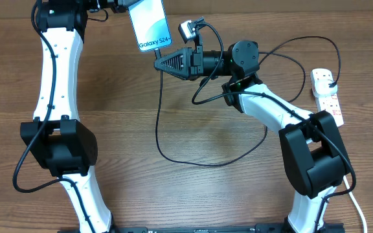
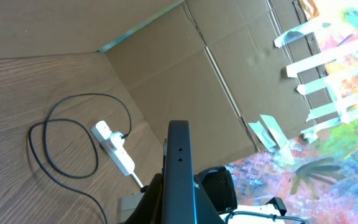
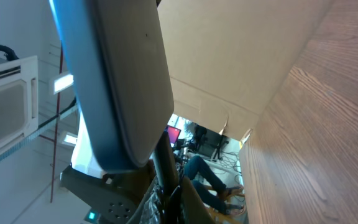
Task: Plug charger to phone and switch on socket
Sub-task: 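Push the plug upward into the phone's port with the right gripper, then open the right gripper and pull it away from the plugged phone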
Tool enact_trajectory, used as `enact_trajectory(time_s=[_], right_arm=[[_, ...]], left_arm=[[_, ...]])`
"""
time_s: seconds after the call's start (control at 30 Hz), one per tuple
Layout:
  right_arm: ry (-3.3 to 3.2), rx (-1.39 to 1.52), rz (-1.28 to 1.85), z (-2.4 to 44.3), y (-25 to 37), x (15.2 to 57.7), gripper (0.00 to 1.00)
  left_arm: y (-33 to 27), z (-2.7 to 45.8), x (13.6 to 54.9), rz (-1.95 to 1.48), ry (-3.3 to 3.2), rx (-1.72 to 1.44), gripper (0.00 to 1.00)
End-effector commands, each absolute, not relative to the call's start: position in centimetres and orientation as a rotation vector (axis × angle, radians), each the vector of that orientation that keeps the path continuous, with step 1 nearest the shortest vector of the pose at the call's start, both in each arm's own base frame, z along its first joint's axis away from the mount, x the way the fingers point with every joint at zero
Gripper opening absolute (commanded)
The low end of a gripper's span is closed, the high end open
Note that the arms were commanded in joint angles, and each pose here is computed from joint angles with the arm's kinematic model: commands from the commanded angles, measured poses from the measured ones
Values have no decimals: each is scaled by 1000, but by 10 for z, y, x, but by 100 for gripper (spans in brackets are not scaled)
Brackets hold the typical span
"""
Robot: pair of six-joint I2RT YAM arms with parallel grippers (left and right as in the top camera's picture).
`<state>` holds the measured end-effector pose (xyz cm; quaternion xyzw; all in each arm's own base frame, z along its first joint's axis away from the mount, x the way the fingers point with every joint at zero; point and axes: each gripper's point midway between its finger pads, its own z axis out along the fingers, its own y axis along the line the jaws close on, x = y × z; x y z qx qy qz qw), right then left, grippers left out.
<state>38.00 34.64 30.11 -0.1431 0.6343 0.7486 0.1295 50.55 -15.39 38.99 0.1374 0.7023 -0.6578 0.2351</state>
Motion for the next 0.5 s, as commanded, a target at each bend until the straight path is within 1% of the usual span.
enact_trajectory(time_s=[0.0, 0.47], right_arm=[[1777, -303, 2129, 310, 338, 403, 4], [1774, -293, 2128, 311, 338, 405, 4]], left_arm=[[-164, 399, 479, -1918, 1919, 515, 4], [-167, 399, 478, -1913, 1910, 535, 4]])
